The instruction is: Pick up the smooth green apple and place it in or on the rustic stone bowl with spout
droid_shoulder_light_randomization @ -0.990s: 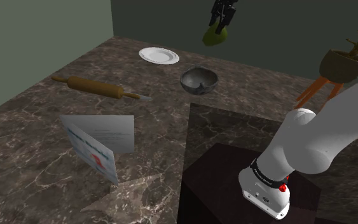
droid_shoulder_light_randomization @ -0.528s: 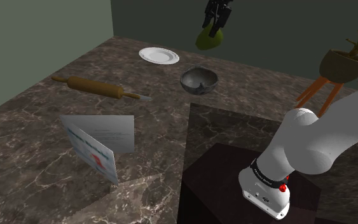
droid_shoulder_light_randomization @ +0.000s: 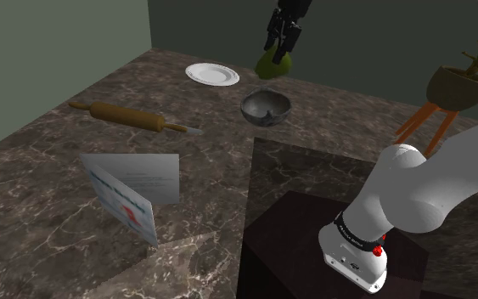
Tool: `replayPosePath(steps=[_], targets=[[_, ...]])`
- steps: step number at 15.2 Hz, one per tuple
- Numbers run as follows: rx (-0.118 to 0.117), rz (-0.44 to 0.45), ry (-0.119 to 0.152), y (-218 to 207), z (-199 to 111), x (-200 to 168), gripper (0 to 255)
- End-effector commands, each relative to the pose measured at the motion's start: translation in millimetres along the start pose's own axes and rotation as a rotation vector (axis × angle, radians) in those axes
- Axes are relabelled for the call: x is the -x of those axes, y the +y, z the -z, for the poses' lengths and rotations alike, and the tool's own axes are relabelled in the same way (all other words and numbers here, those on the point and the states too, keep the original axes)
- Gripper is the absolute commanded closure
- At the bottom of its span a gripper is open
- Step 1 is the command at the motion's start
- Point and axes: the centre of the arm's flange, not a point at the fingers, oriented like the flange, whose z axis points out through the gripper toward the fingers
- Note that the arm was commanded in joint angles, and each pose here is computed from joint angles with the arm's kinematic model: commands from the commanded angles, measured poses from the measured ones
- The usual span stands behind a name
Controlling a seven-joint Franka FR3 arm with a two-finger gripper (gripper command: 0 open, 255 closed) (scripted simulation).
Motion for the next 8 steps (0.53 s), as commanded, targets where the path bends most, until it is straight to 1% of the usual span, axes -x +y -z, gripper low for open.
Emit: replayPosePath(steps=[1, 8], targets=[[0.0, 0.0, 0.0, -0.4, -10.0, 0.4, 255], [0.0, 0.0, 0.0, -3.5, -46.5, 5.4, 255]])
